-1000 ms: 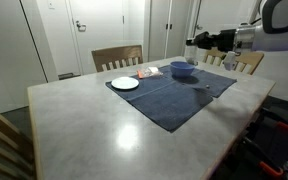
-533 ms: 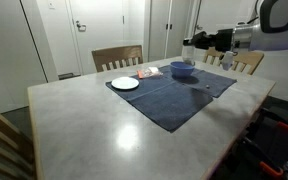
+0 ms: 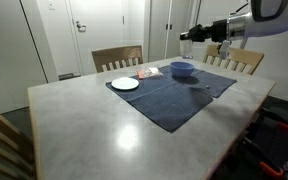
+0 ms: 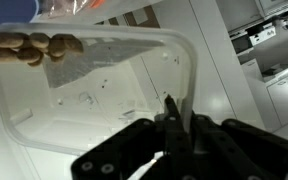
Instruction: Pour the contents in the container into the bowl.
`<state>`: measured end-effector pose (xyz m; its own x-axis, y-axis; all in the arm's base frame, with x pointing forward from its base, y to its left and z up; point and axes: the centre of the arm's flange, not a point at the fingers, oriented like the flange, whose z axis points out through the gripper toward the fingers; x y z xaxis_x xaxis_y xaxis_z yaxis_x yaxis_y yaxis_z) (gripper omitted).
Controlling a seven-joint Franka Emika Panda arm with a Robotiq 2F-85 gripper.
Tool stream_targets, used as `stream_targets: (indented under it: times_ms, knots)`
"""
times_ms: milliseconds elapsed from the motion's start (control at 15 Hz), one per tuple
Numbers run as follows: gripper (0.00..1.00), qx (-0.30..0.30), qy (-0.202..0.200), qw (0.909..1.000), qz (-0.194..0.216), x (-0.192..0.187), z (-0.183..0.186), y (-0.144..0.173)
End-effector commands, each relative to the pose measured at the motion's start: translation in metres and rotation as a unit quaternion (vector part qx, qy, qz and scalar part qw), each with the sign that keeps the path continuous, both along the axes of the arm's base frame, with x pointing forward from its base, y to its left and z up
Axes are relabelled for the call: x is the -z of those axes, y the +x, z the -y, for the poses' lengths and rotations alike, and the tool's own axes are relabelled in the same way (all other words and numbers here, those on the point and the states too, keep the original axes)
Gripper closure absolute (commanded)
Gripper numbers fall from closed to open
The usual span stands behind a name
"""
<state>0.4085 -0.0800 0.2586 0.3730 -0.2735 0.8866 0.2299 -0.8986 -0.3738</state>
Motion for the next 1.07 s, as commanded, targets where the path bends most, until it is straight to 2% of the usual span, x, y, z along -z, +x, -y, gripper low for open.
stream_targets:
  times_ms: [0,133,333,533,1000]
  knots:
    - [0.98,-0.013,0.010,0.9996,-0.021,-0.009,0.026,0.019]
    - [0.98,-0.017,0.052,0.9983,-0.022,-0.010,0.029,0.023]
    - [0.98,-0.024,0.071,0.9970,-0.017,-0.012,0.029,0.028]
    - [0.98,-0.032,0.076,0.9965,0.015,-0.019,0.036,0.026]
    - [0.98,-0.011,0.148,0.9839,0.100,-0.020,0.074,0.016]
